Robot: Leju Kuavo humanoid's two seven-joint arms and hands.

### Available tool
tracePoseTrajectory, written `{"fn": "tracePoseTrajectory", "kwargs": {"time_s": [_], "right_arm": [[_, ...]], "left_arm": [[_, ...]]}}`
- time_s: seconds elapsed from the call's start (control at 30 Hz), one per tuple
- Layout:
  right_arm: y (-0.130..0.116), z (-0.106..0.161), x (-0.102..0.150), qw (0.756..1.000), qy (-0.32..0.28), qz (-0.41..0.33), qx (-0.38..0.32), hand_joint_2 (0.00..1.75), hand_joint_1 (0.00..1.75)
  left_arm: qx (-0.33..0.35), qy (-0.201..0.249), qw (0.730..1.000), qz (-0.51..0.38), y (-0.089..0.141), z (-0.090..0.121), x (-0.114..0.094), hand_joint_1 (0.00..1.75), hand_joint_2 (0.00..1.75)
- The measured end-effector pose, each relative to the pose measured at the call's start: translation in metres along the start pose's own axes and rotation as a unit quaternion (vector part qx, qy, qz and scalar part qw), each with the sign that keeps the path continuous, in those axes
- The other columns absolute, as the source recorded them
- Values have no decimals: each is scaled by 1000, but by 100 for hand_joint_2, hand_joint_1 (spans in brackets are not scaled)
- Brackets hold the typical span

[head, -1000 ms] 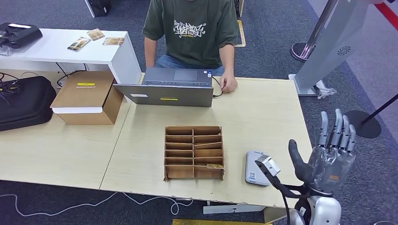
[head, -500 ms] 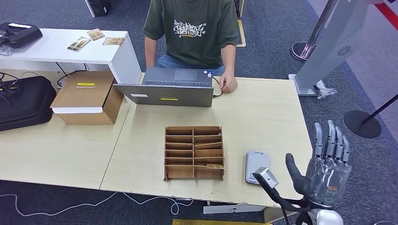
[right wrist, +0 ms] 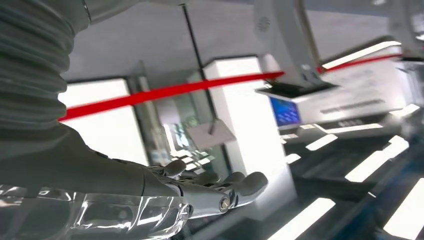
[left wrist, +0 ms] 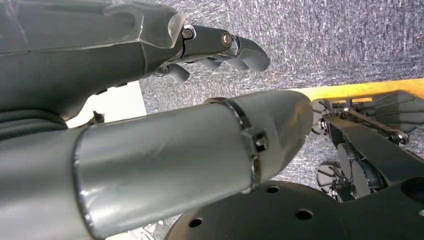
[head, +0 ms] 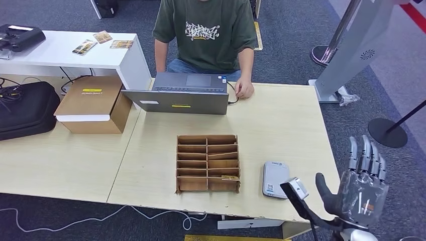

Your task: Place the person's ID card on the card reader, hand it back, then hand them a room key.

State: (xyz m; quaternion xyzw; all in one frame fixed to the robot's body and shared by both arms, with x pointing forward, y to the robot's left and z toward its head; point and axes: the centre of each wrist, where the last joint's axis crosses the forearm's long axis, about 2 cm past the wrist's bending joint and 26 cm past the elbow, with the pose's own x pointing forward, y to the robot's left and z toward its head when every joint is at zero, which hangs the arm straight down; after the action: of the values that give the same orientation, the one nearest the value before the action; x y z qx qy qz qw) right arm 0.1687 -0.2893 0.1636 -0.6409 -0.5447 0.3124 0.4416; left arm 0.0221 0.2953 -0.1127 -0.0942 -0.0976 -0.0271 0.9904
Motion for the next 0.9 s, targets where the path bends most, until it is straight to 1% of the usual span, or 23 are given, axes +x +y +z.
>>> {"fn": "tracePoseTrajectory", "kwargs": {"time_s": [0.07, 0.1, 0.2, 0.33, 0.7, 0.9], "right_arm": [[-2, -4, 15, 1000, 29, -3, 8, 175, 0], [-3, -3, 23, 999, 29, -6, 11, 175, 0], [-4, 6, 38, 1000, -5, -10, 23, 175, 0], [-3, 17, 46, 999, -38, -13, 36, 175, 0], [1, 35, 63, 993, -81, -8, 82, 175, 0], [3, 46, 71, 987, -123, -12, 102, 175, 0]], "left_arm": [[1, -1, 1000, 2, 0, 0, 0, 0, 0], [2, -1, 1000, 3, 0, 0, 0, 0, 0], [3, -1, 1000, 9, 0, 0, 0, 0, 0], [2, -2, 1000, 16, 0, 0, -1, 0, 0], [3, -4, 999, 33, -2, 0, -1, 0, 0], [3, -2, 999, 45, -3, 0, -5, 0, 0]]}}
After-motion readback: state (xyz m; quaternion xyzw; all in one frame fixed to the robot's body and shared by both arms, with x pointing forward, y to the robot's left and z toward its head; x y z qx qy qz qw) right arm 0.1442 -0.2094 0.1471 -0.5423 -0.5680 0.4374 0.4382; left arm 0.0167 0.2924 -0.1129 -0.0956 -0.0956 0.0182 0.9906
